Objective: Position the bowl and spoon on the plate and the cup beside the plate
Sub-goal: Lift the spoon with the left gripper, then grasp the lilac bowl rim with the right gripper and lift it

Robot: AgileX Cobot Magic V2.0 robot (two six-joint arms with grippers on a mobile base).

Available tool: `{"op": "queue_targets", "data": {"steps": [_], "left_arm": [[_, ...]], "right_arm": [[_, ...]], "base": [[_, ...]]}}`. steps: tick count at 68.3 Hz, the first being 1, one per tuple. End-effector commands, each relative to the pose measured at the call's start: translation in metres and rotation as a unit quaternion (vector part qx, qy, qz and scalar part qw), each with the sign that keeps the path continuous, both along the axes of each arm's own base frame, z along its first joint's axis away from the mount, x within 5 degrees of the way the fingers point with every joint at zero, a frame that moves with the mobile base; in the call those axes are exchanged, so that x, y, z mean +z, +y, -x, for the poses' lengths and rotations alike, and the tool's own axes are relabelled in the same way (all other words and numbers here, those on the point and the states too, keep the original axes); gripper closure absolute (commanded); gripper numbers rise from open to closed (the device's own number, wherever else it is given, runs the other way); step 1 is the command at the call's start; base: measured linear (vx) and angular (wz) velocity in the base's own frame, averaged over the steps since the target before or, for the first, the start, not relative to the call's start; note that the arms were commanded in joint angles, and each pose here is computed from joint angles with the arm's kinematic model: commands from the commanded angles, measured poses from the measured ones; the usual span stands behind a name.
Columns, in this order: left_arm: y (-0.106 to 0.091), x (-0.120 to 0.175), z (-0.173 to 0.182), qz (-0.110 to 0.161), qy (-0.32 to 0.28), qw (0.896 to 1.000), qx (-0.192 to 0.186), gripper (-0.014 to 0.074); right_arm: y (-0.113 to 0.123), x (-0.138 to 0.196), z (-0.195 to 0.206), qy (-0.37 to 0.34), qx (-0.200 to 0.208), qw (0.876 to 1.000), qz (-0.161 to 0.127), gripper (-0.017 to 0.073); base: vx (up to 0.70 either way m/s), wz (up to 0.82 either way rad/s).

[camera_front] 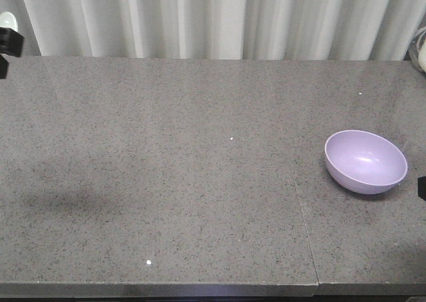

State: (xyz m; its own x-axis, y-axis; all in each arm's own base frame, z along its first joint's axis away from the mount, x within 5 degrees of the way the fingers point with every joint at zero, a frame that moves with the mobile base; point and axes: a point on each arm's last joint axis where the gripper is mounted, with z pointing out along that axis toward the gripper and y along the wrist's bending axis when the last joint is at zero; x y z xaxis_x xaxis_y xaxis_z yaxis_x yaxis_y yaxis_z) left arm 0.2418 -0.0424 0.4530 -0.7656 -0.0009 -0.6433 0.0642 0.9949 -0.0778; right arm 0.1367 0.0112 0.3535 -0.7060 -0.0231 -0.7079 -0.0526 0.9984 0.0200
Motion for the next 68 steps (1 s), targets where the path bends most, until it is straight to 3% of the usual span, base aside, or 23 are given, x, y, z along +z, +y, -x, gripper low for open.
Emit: {"op": "queue_targets", "data": {"steps": [1,11,22,35,51,68], "left_arm": [[0.002,0.023,0.018,0.013,-0.058,0.998,-0.002,0.0601],[0.003,0.027,0.025,0.015,-0.067,0.998,-0.003,0.0601],[0.003,0.027,0.025,0.015,-0.067,0.998,-0.003,0.0601],[0.003,0.027,0.025,0.015,-0.065,0.998,-0.002,0.0601],[0.003,0.027,0.025,0.015,-0.064,0.998,-0.002,0.0601],[0.003,0.027,0.025,0.014,-0.063,0.998,-0.002,0.0601]], "right_arm": [[0.000,0.014,-0.004,-0.045,0.001,0.999,-0.001,-0.0010],[0.003,0.013,-0.003,-0.041,0.005,0.999,-0.023,-0.0010],[0.002,0.013,-0.008,-0.048,-0.007,0.999,-0.025,-0.0010],[-0.005,0.004,-0.029,-0.031,-0.055,0.998,0.001,-0.0010],[-0.006,-0.002,-0.068,-0.011,-0.057,0.998,0.030,-0.0010],[-0.035,-0.007,-0.118,0.022,-0.092,0.995,0.022,-0.0010]], "base": [[0.00,0.00],[0.00,0.00],[0.00,0.00],[0.00,0.00],[0.00,0.00],[0.00,0.00]]}}
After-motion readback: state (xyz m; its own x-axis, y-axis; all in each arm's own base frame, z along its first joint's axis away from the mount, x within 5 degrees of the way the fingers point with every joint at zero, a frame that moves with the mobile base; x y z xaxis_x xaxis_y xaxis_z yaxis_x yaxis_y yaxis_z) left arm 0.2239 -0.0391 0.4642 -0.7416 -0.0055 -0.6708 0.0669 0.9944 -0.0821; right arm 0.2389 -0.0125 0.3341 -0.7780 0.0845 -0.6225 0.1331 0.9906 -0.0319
